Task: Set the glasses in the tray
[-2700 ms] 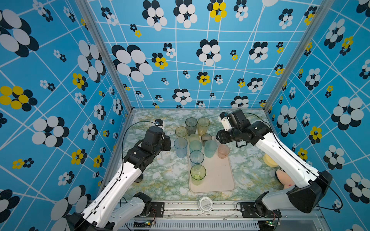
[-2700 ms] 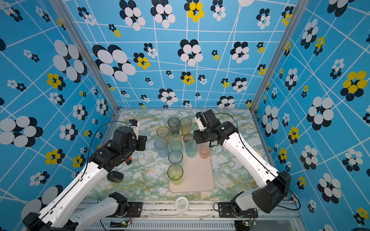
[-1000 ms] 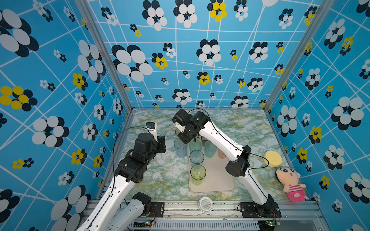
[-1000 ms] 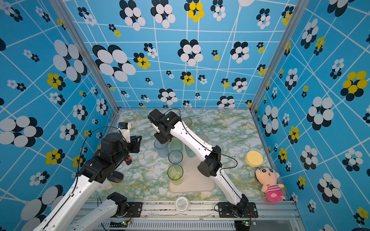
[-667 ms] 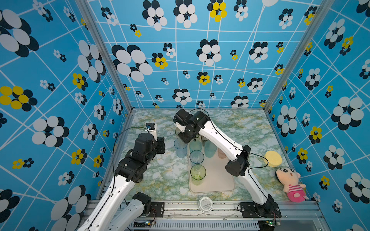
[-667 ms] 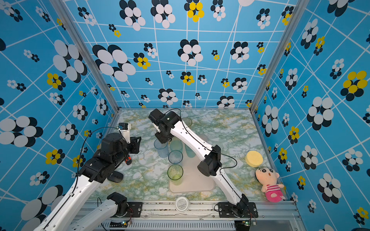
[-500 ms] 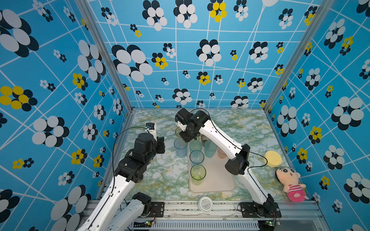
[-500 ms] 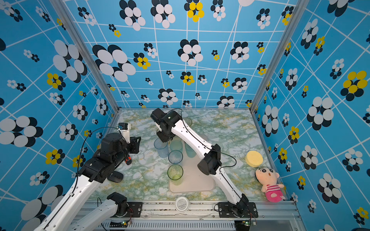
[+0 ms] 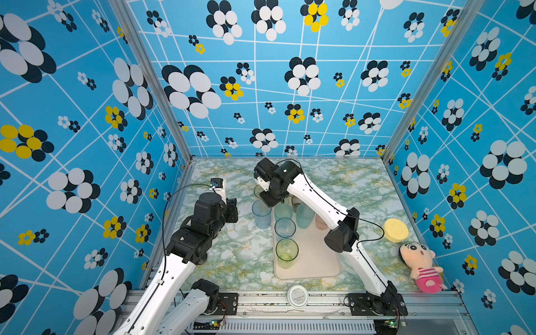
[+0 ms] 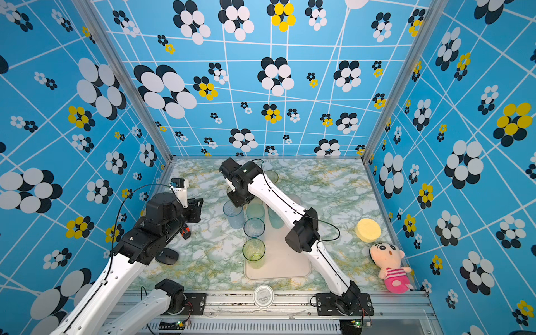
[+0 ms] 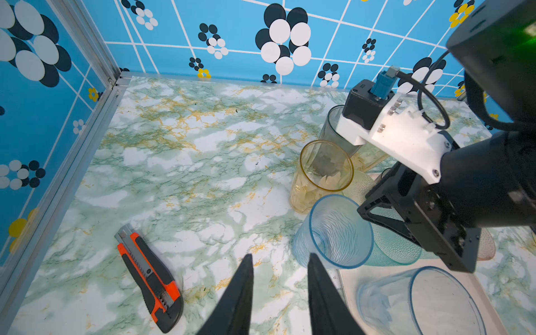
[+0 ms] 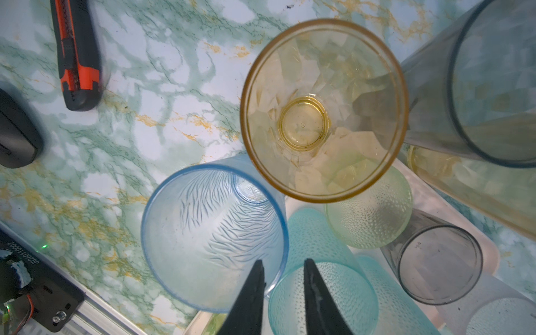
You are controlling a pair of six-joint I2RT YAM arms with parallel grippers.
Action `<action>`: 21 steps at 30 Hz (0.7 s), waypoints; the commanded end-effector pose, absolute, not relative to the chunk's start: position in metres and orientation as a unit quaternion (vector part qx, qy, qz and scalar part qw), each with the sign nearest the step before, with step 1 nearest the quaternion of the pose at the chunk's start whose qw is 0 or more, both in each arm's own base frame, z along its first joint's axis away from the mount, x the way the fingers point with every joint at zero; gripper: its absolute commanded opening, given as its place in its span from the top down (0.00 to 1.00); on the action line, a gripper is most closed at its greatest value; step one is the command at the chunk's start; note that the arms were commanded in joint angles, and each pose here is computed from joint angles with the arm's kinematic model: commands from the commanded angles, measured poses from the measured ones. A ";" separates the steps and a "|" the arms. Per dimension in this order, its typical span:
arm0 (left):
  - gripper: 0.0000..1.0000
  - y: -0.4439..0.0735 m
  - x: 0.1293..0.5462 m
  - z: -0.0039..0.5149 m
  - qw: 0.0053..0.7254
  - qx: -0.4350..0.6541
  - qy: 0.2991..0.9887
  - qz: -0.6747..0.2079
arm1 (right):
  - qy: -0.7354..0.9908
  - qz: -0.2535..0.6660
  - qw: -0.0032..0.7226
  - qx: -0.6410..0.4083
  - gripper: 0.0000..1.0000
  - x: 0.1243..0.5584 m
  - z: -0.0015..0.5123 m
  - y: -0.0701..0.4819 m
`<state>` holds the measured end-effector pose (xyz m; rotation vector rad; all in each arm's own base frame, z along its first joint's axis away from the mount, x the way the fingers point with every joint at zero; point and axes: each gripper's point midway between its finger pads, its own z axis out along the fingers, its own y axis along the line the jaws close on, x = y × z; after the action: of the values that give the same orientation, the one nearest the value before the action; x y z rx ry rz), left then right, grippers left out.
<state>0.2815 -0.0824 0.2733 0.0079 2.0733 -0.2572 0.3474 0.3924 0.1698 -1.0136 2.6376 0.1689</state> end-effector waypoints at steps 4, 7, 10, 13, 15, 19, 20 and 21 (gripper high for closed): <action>0.66 -0.076 0.278 0.265 0.495 0.006 0.864 -0.094 | 0.926 0.069 0.149 -0.341 0.73 0.355 0.159 0.395; 0.67 -0.076 0.277 0.264 0.494 0.006 0.864 -0.094 | 0.926 0.072 0.149 -0.339 0.74 0.357 0.158 0.396; 0.66 -0.075 0.277 0.263 0.493 0.005 0.865 -0.093 | 0.926 0.074 0.149 -0.338 0.74 0.357 0.157 0.397; 0.66 -0.074 0.277 0.262 0.492 0.004 0.865 -0.093 | 0.926 0.077 0.147 -0.339 0.75 0.356 0.156 0.399; 0.66 -0.074 0.278 0.261 0.492 0.004 0.866 -0.093 | 0.926 0.078 0.146 -0.339 0.75 0.356 0.155 0.399; 0.66 -0.073 0.278 0.260 0.491 0.003 0.866 -0.093 | 0.927 0.077 0.144 -0.338 0.75 0.357 0.151 0.399; 0.66 -0.073 0.278 0.260 0.491 0.003 0.866 -0.093 | 0.927 0.077 0.143 -0.337 0.75 0.357 0.151 0.399; 0.66 -0.073 0.278 0.260 0.491 0.002 0.866 -0.094 | 0.927 0.077 0.143 -0.337 0.75 0.358 0.150 0.400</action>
<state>0.2806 -0.0754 0.2666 -0.0052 2.0904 -0.2365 0.3538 0.3953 0.1582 -0.9957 2.6589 0.1995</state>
